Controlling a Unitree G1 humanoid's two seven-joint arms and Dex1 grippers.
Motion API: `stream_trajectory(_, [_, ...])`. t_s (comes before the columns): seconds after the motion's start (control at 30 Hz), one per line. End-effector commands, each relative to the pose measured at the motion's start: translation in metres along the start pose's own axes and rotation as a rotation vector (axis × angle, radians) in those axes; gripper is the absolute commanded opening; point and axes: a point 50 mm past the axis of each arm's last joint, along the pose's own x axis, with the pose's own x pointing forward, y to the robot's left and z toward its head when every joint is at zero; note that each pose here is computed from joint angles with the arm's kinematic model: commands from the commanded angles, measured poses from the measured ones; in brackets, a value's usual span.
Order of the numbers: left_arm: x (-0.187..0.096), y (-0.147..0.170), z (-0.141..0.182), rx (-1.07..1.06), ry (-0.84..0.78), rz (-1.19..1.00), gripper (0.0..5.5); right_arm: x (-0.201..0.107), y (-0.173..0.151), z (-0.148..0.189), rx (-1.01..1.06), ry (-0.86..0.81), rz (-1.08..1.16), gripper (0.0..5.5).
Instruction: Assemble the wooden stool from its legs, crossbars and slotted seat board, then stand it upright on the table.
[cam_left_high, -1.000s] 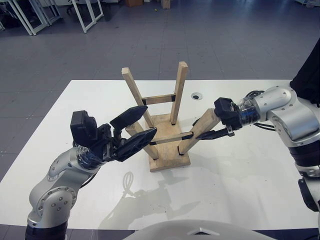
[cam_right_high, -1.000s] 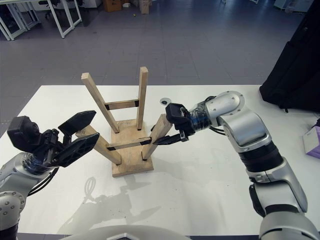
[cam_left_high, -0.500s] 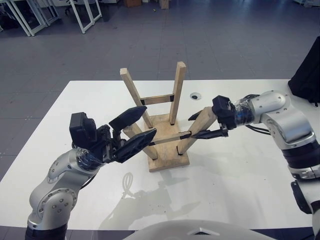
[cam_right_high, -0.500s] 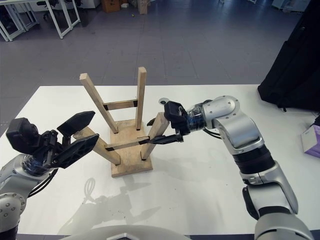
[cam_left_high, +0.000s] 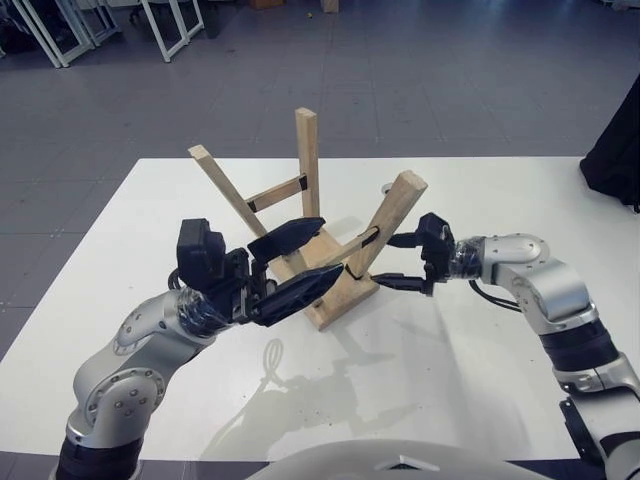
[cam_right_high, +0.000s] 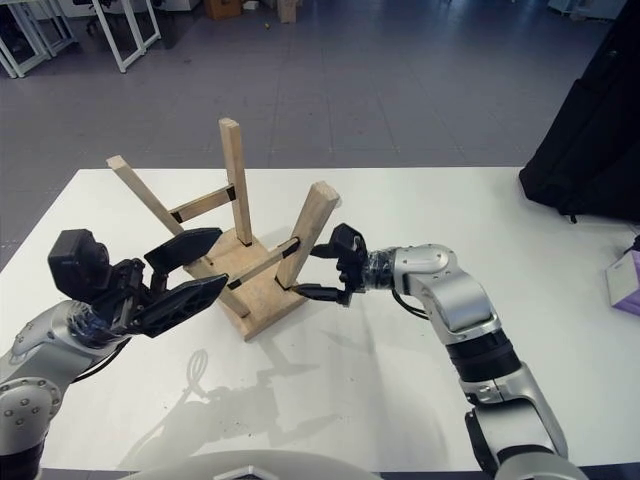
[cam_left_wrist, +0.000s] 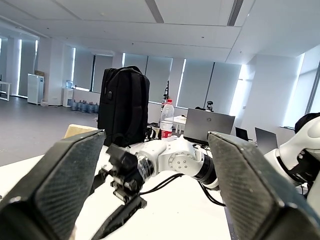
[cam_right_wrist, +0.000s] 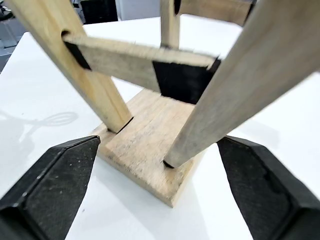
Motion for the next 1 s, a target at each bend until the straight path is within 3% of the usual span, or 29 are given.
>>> stream_trajectory(0.03, [0.001,0.006,-0.006,-0.029,0.040,0.050,3.78,-0.003,-0.005,0.019,-0.052,-0.067,-0.076,4.26])
stream_trajectory(0.23, [0.002,0.006,-0.005,-0.025,0.037,0.055,3.78,-0.017,0.006,-0.009,-0.050,0.110,-0.017,4.26])
stream_trajectory(0.33, [0.001,0.006,-0.005,-0.027,0.040,0.057,3.78,-0.024,0.028,-0.012,-0.067,0.151,0.149,4.26])
stream_trajectory(0.5, [0.001,0.006,-0.005,-0.028,0.047,0.051,3.78,-0.013,0.039,0.053,-0.249,-0.197,0.128,4.26])
stream_trajectory(0.57, [0.001,0.007,-0.004,-0.025,0.049,0.050,3.78,-0.007,0.032,0.085,-0.440,-0.314,-0.058,4.26])
stream_trajectory(0.7, [0.004,0.005,-0.001,-0.013,0.027,0.041,3.78,0.002,0.020,0.114,-0.893,-0.348,-0.409,4.26])
stream_trajectory(0.87, [0.005,0.006,-0.002,-0.010,0.030,0.045,3.78,0.019,0.006,0.103,-1.185,-0.197,-0.638,4.26])
stream_trajectory(0.93, [0.006,0.006,-0.002,-0.008,0.029,0.048,3.78,0.030,0.009,0.086,-1.246,-0.126,-0.595,4.26])
stream_trajectory(1.0, [0.007,0.007,-0.003,-0.009,0.030,0.056,3.78,0.044,0.014,0.044,-1.241,0.027,-0.431,4.26])
